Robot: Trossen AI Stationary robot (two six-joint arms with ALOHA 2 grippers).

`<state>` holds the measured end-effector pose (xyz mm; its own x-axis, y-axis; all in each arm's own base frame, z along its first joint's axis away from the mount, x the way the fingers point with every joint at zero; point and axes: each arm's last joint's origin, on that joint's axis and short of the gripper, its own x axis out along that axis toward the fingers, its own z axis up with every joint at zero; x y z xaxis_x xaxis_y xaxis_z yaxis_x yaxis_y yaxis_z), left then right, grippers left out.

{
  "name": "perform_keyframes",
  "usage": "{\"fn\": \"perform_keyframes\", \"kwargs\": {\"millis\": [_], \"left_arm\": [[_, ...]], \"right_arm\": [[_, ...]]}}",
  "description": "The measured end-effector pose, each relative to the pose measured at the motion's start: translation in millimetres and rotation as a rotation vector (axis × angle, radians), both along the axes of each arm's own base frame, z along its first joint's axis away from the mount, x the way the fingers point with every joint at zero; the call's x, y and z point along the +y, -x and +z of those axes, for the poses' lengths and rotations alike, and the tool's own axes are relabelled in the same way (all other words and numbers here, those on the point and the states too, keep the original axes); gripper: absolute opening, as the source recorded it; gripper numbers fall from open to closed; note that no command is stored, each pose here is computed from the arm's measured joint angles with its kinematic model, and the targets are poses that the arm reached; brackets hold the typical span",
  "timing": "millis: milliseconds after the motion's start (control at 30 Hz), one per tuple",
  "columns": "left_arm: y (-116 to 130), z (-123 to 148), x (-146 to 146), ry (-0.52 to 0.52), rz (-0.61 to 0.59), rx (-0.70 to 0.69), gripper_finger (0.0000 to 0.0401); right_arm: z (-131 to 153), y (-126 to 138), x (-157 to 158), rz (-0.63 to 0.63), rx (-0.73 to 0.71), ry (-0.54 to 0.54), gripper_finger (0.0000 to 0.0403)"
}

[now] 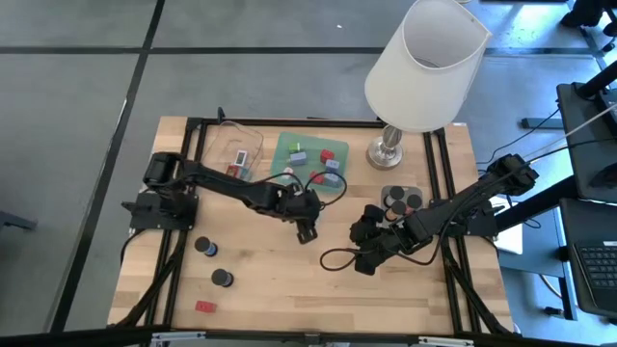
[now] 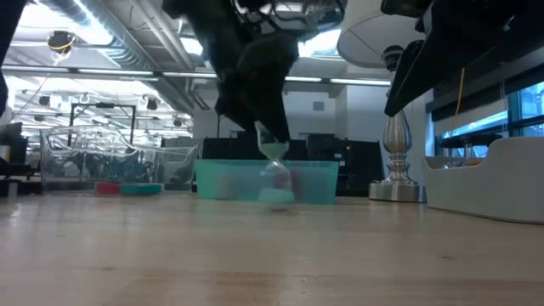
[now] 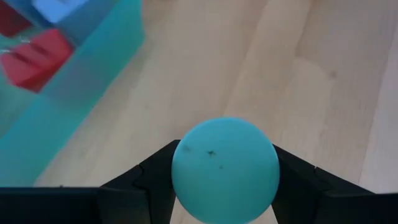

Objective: Pick & Place Office items
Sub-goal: Put the light blue hourglass into the gray bin

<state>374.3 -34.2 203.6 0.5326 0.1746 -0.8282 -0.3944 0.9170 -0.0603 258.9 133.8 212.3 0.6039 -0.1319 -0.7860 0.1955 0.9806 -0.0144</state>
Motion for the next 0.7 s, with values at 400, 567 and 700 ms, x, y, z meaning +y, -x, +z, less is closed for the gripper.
{"fn": "perform_keyframes", "kwargs": {"millis": [400,567,700], "left_arm": [[-1.7,-5.6,8.7,0.017,-0.015,0.03,0.0204],[-1.7,-2.8,8.5,0.024,-0.021,0.015,0.0224],[-1.0,1.0,8.2,0.03,-0.024,0.001,0.0237]], "right_arm": [[0.5,-0.7,0.5,0.0,-0.009,-0.005,0.0288],[0.6,-0.9,0.6,0.0,-0.011,-0.006,0.0288],[0.6,-0.9,0.5,0.0,-0.011,-0.006,0.0288]]}}
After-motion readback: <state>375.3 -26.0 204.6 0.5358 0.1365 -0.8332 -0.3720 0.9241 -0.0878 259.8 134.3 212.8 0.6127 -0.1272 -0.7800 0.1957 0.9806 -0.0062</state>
